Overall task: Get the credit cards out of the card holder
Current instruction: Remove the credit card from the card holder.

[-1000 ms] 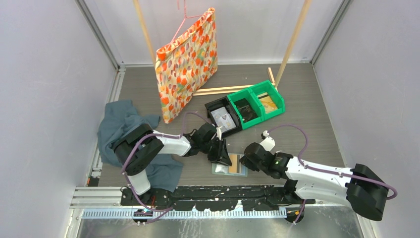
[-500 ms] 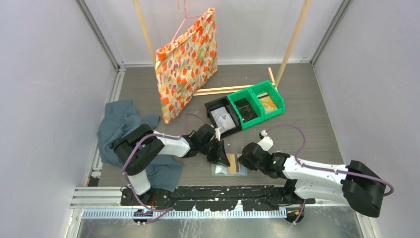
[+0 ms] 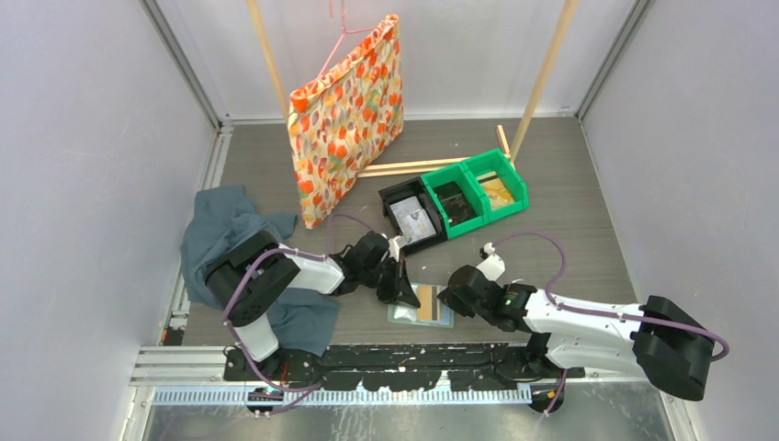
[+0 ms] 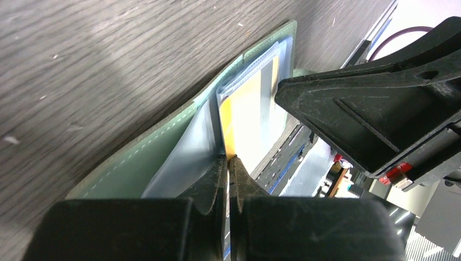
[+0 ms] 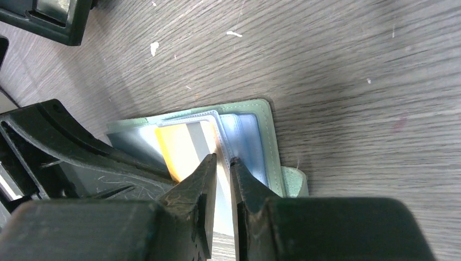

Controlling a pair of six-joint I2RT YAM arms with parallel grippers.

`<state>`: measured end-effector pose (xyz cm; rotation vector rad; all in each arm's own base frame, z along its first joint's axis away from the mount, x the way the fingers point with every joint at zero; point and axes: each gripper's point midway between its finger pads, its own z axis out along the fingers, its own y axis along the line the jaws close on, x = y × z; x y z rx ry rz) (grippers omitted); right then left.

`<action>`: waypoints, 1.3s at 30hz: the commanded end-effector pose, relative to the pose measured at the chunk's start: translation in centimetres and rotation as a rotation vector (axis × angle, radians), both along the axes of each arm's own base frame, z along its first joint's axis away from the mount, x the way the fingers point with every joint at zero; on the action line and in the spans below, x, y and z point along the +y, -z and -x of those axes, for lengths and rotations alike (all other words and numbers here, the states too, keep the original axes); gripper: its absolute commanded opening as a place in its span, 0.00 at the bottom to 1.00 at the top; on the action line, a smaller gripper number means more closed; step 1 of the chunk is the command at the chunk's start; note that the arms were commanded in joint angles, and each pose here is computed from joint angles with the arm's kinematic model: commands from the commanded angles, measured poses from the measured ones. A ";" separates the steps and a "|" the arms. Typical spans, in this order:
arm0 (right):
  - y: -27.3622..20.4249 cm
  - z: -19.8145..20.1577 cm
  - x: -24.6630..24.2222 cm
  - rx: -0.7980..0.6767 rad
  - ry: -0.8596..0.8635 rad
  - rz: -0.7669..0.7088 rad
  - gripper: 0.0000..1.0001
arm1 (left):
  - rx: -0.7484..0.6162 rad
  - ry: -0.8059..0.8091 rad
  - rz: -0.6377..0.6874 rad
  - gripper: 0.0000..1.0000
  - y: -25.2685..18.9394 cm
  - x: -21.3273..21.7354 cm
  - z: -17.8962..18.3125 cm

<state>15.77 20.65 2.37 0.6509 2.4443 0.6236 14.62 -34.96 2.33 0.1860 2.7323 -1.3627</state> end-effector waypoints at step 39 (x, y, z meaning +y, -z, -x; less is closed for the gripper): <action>-3.5 0.4 -0.8 -0.067 -0.039 -0.022 0.22 | -0.093 -0.039 -0.064 0.00 -2.8 6.3 0.9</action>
